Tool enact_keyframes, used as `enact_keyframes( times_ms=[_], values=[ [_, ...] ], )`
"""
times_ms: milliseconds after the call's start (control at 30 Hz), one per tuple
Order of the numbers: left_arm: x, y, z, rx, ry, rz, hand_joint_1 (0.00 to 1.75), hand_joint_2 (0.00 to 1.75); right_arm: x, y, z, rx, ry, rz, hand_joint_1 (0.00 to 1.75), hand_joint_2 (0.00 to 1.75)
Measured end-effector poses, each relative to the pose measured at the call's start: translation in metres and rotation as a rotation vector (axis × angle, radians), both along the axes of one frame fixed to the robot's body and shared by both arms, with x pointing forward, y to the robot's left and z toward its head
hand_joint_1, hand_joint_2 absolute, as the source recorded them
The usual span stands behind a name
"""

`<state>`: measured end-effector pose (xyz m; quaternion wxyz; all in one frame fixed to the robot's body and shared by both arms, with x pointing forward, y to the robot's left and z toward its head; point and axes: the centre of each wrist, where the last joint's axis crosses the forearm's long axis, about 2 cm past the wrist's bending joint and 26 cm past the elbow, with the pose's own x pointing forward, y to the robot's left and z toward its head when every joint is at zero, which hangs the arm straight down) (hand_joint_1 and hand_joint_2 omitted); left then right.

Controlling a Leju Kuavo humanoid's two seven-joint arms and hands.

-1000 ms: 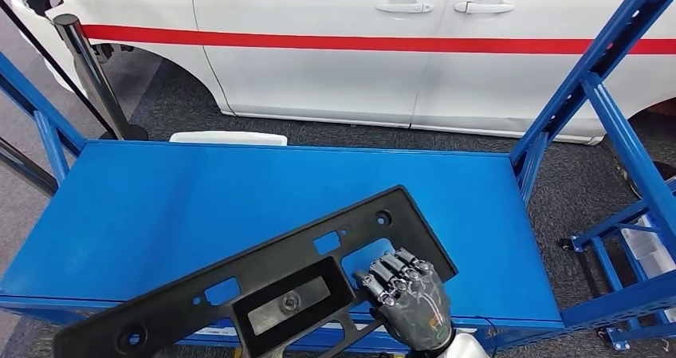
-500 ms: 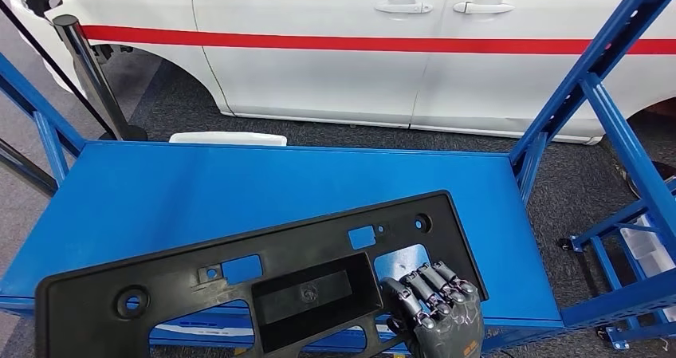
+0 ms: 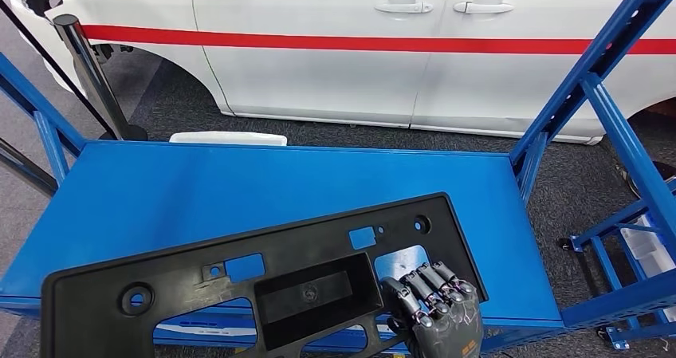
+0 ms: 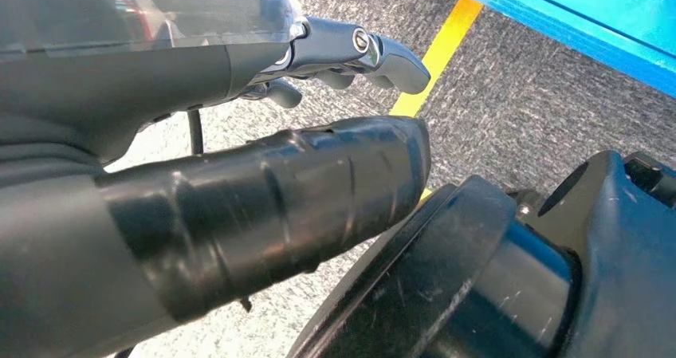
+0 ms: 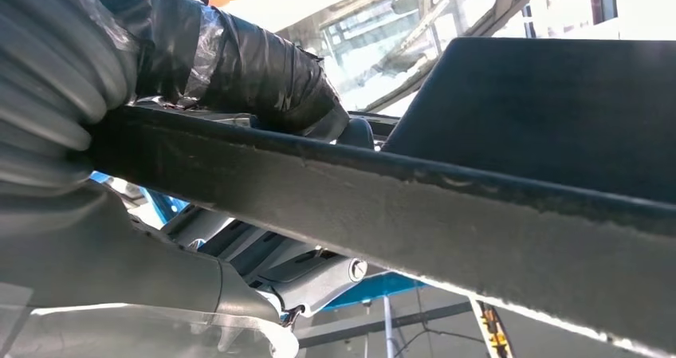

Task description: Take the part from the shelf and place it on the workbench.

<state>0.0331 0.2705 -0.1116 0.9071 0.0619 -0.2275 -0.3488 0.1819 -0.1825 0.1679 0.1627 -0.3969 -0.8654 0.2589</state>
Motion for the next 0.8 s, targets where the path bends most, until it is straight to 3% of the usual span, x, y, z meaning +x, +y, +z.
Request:
enact_keyframes(
  times_ms=[400, 533, 800],
  values=[
    [0.0003, 0.0001, 0.0001, 0.007, -0.011, 0.006, 0.0, 0.0, 0.0006, 0.0006, -0.0075, 0.005, 0.043, -0.01, 1.74, 1.75],
    [0.0001, 0.0, 0.0, -0.021, -0.012, 0.004, 0.0, 1.75, 0.0011, 0.0001, -0.0087, 0.005, 0.051, -0.013, 1.75, 1.75],
    [-0.0004, -0.0001, -0.0001, -0.053, -0.028, -0.004, 0.0, 1.75, 0.0025, -0.0013, -0.0095, -0.003, 0.054, -0.016, 1.75, 1.75]
  ],
)
